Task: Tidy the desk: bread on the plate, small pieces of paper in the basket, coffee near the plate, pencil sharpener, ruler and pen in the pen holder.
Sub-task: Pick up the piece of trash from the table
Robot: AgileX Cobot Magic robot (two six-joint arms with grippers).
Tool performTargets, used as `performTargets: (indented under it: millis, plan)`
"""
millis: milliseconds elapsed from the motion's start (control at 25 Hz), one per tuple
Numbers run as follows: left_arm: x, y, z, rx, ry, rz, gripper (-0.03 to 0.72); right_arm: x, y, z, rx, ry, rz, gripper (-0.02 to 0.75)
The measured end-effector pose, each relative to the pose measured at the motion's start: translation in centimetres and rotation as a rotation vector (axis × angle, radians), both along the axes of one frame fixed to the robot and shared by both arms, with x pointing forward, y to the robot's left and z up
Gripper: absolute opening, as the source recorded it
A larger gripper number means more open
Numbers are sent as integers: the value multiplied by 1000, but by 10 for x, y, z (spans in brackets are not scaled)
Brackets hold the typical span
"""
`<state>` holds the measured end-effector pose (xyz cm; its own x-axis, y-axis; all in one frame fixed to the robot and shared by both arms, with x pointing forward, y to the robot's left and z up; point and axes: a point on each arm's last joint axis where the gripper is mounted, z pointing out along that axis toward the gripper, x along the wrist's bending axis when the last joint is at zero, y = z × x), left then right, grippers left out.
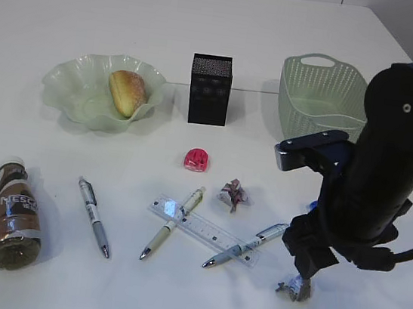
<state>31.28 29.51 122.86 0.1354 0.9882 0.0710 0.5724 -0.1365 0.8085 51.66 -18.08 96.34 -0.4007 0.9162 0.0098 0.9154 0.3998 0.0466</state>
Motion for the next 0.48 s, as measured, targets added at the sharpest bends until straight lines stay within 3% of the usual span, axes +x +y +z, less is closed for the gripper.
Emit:
performTargets:
  millis: [480]
  plan:
    - [0,0,0,0,0,0,526,7,10,-36,-26,55,21,551]
